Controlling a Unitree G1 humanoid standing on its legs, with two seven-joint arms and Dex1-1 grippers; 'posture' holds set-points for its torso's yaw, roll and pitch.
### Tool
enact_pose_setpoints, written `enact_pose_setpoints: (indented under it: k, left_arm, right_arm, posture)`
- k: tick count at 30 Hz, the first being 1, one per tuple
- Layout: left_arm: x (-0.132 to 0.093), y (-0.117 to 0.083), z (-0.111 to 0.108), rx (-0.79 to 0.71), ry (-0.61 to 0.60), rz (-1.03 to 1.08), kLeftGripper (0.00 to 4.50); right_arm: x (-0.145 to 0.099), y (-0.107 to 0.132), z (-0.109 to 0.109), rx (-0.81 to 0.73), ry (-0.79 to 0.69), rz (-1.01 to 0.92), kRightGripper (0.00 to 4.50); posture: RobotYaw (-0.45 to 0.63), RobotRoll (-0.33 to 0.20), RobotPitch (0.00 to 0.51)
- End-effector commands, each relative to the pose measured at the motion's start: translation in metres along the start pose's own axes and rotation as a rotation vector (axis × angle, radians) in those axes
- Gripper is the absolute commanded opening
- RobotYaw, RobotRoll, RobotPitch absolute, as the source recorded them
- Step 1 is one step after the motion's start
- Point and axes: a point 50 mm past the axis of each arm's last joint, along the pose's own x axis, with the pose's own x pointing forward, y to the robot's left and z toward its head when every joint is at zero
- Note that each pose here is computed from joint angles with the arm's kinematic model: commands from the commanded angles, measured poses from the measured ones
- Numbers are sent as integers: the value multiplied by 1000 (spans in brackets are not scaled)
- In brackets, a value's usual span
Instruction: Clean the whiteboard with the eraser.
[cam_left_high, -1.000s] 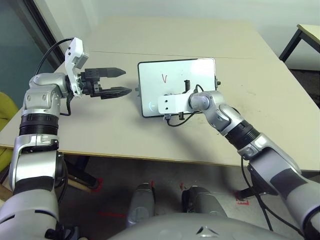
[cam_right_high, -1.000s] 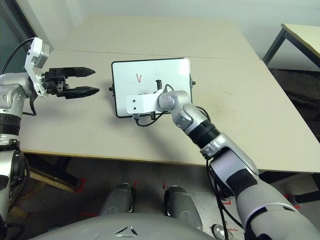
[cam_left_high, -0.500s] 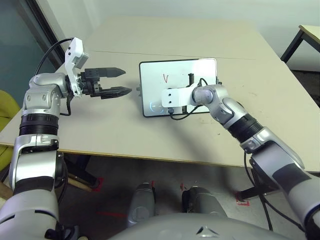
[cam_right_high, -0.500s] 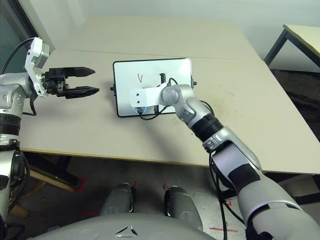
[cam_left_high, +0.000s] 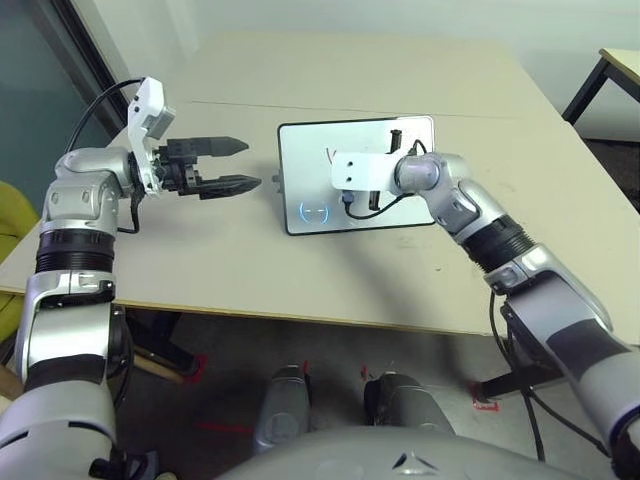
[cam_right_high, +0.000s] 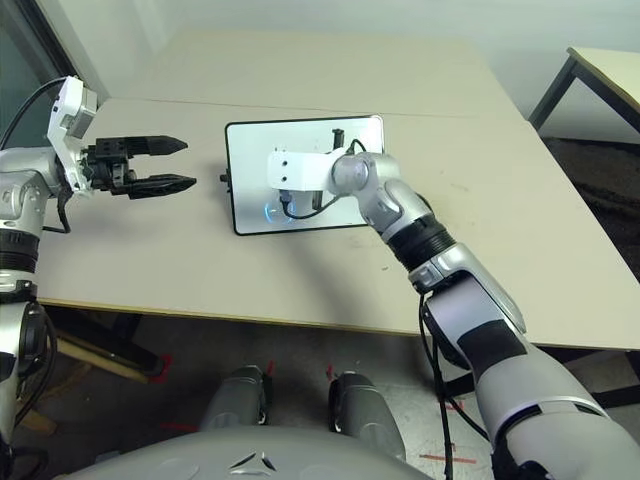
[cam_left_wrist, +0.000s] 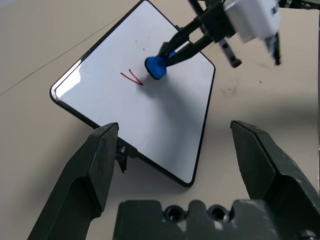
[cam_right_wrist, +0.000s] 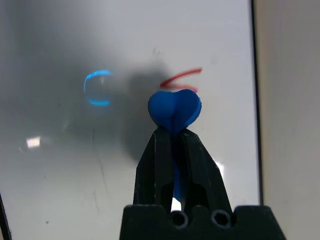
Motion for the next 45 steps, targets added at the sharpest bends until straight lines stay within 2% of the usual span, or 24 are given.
enact_pose_setpoints:
  k: [1,15,22,26,38,45]
  left_arm:
    - [-4,0,1,7,7,16,4500]
    - [-6,1,3,15,6,22,4500]
    - [-8,-1,3,12,5,27,4500]
    - [-8,-1,3,12,5,29,4500]
    - [-8,1,4,17,9,30,4500]
    - [-6,1,5,20,4,25,4500]
  right_arm:
    - [-4,-4,4,-6,-8,-5,16]
    - [25,6,1,-25,45,1,16]
    - [32,6,9,-41,27,3,16]
    - [31,3,4,-42,42,-7,16]
    - [13,-2,-33,-28,134,-30,16]
    - [16,-3,-22,-42,106,-30,16]
  posture:
    - [230,0,0]
    - [249,0,0]
    - [260,0,0]
    - [261,0,0]
    - [244,0,0]
    - [243,0,0]
